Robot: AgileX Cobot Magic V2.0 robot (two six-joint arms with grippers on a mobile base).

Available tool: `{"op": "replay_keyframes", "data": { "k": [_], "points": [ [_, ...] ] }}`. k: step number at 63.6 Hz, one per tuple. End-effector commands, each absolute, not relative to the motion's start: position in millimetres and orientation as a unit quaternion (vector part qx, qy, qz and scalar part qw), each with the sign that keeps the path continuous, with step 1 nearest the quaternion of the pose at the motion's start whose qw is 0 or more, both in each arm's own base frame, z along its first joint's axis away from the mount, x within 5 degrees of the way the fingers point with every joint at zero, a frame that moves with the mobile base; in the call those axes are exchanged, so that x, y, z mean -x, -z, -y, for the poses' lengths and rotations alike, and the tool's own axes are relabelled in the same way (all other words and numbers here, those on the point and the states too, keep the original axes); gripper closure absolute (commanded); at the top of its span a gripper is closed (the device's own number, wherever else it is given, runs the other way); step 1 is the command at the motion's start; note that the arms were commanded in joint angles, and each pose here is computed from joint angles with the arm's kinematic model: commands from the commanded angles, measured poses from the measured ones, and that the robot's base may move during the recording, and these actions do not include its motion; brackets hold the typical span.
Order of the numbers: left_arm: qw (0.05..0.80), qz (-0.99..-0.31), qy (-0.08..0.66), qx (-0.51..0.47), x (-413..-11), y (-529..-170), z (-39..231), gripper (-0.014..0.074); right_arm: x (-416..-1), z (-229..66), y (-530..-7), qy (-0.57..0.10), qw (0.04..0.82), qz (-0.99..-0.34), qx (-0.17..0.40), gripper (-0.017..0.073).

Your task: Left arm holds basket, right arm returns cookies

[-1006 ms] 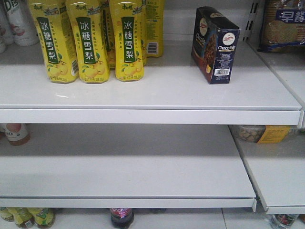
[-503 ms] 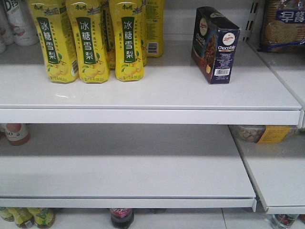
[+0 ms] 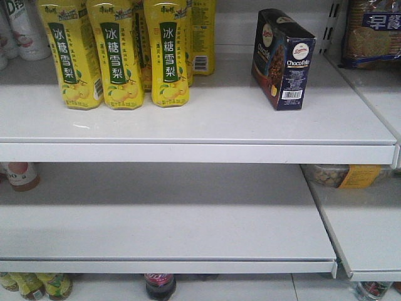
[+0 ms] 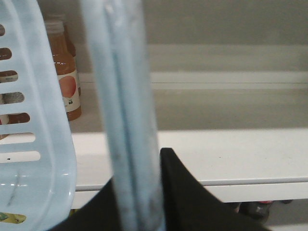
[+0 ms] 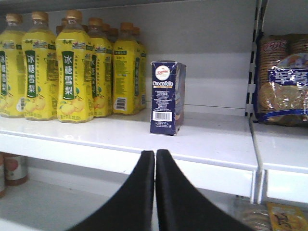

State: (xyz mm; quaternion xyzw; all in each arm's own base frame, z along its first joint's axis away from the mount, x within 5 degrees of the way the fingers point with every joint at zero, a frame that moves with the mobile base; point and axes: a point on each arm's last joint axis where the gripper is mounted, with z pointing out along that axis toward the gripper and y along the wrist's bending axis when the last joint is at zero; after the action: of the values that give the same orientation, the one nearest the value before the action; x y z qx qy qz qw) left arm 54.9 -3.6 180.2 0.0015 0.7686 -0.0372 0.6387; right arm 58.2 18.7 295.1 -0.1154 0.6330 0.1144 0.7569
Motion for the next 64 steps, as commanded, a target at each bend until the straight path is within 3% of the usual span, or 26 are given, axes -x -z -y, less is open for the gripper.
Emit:
{"op": "replay_keyframes", "data": {
  "k": [1, 10, 29, 43, 64],
  "points": [
    [0.686, -0.727, 0.031, -0.011, -55, -195, 3, 0.06, -55, -16, -303, -0.081, 0.768, -0.621, 0.133, 0.057],
    [0.686, -0.727, 0.031, -0.011, -55, -195, 3, 0.06, -47, -12, -297, -0.033, 0.789, -0.599, 0.132, 0.057],
    [0.686, -0.727, 0.031, -0.011, -55, -195, 3, 0.06, -53, -3, -247, -0.02, 0.776, -0.631, 0.022, 0.057],
    [0.686, -0.727, 0.031, -0.011, -55, -195, 3, 0.06, -57, -3, -205, -0.03, 0.739, -0.672, 0.011, 0.057],
    [0.686, -0.727, 0.031, -0.011, -55, -195, 3, 0.06, -56, -3, -197, -0.02, 0.71, -0.704, 0.014, 0.057]
  ]
}}
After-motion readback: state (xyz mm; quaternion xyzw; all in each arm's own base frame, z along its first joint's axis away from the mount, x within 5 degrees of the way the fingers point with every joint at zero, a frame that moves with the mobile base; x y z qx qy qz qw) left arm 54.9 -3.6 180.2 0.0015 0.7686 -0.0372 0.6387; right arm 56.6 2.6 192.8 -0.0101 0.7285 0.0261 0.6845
